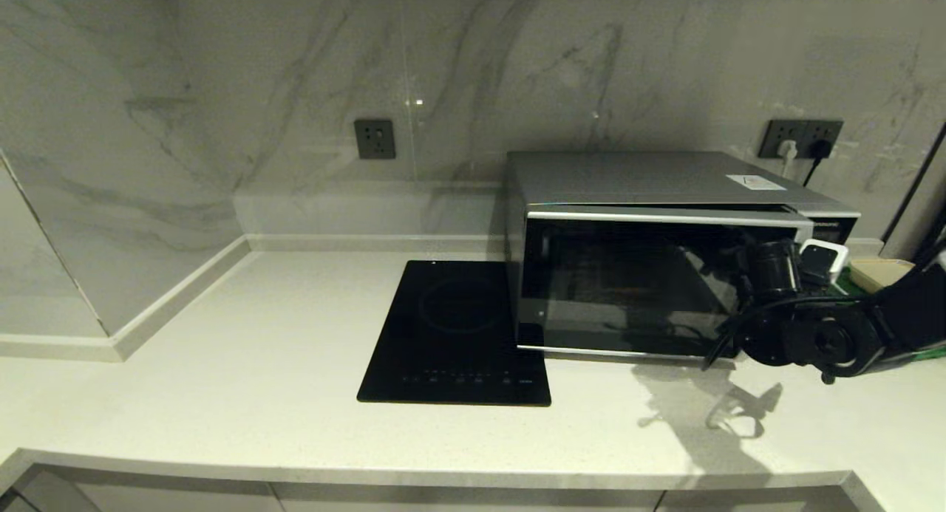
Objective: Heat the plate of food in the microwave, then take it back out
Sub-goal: Open the microwave oven
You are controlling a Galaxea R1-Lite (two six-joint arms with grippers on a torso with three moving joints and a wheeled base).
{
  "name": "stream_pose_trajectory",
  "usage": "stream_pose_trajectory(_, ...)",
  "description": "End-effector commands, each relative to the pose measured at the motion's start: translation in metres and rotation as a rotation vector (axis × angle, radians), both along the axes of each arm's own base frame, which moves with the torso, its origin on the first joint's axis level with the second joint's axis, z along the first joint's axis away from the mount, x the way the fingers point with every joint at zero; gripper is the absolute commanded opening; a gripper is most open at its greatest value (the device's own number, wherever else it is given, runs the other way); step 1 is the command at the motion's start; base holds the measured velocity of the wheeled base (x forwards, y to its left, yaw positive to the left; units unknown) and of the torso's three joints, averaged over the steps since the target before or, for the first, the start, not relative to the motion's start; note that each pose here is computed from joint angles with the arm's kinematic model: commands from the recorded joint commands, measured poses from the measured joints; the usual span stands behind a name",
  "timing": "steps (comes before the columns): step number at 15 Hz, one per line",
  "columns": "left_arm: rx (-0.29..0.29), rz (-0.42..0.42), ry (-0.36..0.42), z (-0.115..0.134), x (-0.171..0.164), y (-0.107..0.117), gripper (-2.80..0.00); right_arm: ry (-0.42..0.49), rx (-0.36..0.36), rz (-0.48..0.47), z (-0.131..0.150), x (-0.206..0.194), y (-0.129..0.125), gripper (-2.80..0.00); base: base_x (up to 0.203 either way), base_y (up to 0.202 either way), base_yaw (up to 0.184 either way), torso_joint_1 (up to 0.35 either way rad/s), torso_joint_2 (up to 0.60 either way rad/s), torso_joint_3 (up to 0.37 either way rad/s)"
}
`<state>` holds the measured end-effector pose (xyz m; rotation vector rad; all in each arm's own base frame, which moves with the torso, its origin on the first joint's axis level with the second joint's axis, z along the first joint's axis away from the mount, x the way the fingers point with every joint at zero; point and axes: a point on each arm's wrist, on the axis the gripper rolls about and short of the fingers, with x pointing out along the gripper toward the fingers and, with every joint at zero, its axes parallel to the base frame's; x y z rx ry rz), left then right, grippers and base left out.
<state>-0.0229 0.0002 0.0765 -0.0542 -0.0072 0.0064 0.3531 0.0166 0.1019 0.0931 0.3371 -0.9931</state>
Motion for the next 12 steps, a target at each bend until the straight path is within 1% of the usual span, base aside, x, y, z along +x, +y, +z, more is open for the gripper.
stream_pose_trajectory(1, 0.000, 0.001, -0.001, 0.000, 0.000, 0.000, -2.80, -0.014, 0.018, 0.041, 0.009, -0.018, 0.009, 0.00, 0.000, 0.000, 0.000, 0.000, 0.00, 0.000)
stream_pose_trajectory(3, -0.001, 0.001, -0.001, 0.000, 0.000, 0.000, -2.80, 0.012, 0.021, 0.062, 0.009, -0.020, 0.012, 0.00, 0.000, 0.000, 0.000, 0.000, 0.00, 0.000)
stream_pose_trajectory(4, -0.001, 0.001, -0.001, 0.000, 0.000, 0.000, -2.80, 0.024, 0.034, 0.100, 0.010, -0.023, 0.018, 0.00, 0.000, 0.000, 0.000, 0.000, 0.00, 0.000)
stream_pose_trajectory(6, 0.000, 0.001, -0.001, 0.000, 0.000, 0.000, -2.80, 0.051, 0.072, 0.212, 0.016, -0.033, 0.036, 0.00, 0.000, 0.000, 0.000, 0.000, 0.00, 0.000)
stream_pose_trajectory(7, -0.001, 0.001, -0.001, 0.000, 0.000, 0.000, -2.80, 0.046, 0.085, 0.269, 0.024, -0.041, 0.048, 0.00, 0.000, 0.000, 0.000, 0.000, 0.00, 0.000)
stream_pose_trajectory(8, -0.001, 0.001, -0.001, 0.000, 0.000, 0.000, -2.80, 0.039, 0.097, 0.334, 0.033, -0.054, 0.060, -2.08, 0.000, 0.000, 0.000, 0.000, 0.00, 0.000)
stream_pose_trajectory(9, 0.000, 0.001, -0.001, 0.000, 0.000, 0.000, -2.80, 0.029, 0.113, 0.408, 0.045, -0.069, 0.071, -2.80, 0.000, 0.000, 0.000, 0.000, 0.00, 0.000)
stream_pose_trajectory(11, 0.000, 0.001, -0.001, 0.000, 0.000, 0.000, -2.80, -0.004, 0.145, 0.547, 0.073, -0.105, 0.087, -2.80, 0.000, 0.000, 0.000, 0.000, 0.00, 0.000)
stream_pose_trajectory(12, -0.001, 0.001, -0.001, 0.000, 0.000, 0.000, -2.80, -0.015, 0.164, 0.611, 0.089, -0.125, 0.089, -2.80, 0.000, 0.000, 0.000, 0.000, 0.00, 0.000)
